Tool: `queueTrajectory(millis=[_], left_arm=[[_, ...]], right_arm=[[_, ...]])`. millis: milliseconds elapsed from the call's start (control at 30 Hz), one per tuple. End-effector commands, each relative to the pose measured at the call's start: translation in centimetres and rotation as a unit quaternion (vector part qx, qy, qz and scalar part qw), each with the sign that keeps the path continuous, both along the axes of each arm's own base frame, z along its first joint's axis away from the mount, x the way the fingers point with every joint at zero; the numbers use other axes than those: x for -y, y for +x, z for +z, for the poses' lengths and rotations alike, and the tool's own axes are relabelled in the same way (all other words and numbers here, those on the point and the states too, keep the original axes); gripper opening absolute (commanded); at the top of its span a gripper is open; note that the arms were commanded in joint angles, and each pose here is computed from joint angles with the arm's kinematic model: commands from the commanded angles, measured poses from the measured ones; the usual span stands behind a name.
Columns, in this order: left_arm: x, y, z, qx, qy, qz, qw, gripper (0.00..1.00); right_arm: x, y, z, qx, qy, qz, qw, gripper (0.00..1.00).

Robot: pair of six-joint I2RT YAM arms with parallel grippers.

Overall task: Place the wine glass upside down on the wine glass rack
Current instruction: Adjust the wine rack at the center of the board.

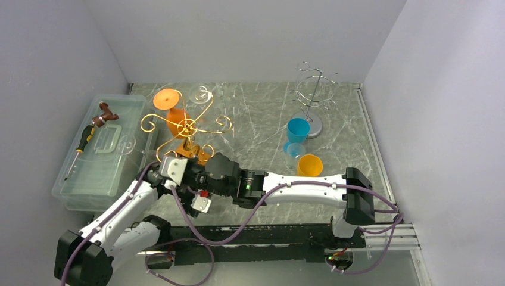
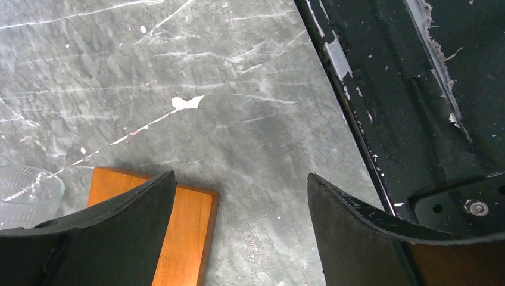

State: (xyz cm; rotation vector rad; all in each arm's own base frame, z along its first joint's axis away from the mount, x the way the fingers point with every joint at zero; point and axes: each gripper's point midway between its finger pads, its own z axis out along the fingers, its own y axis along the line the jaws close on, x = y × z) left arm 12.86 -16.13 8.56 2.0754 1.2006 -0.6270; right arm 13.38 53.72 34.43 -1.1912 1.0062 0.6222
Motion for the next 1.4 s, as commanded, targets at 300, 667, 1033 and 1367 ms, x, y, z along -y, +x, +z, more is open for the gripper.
queueTrajectory(millis=[300,667,1033,1367], left_arm=[[-0.6,-3.5,1.6,0.006,-0.020,-0.047,0.999,0.93],[-1.0,-2.2,9.1,0.063,-0.073,0.080,0.992,0.83],[-4.6,2.4,18.8,0.190,-0.119,0.284,0.932,0.46],[-5.8,7.2,25.6,0.226,-0.214,0.417,0.854,0.58]], right_arm=[[5.5,5.6,-18.1,-0.097,-0.257,-0.096,0.957,0.00],[5.2,7.6,-17.7,-0.104,-0.251,-0.100,0.957,0.00],[5.0,9.3,-17.0,-0.119,-0.239,-0.119,0.956,0.00],[4.5,8.7,-14.6,-0.141,-0.219,-0.100,0.960,0.28]])
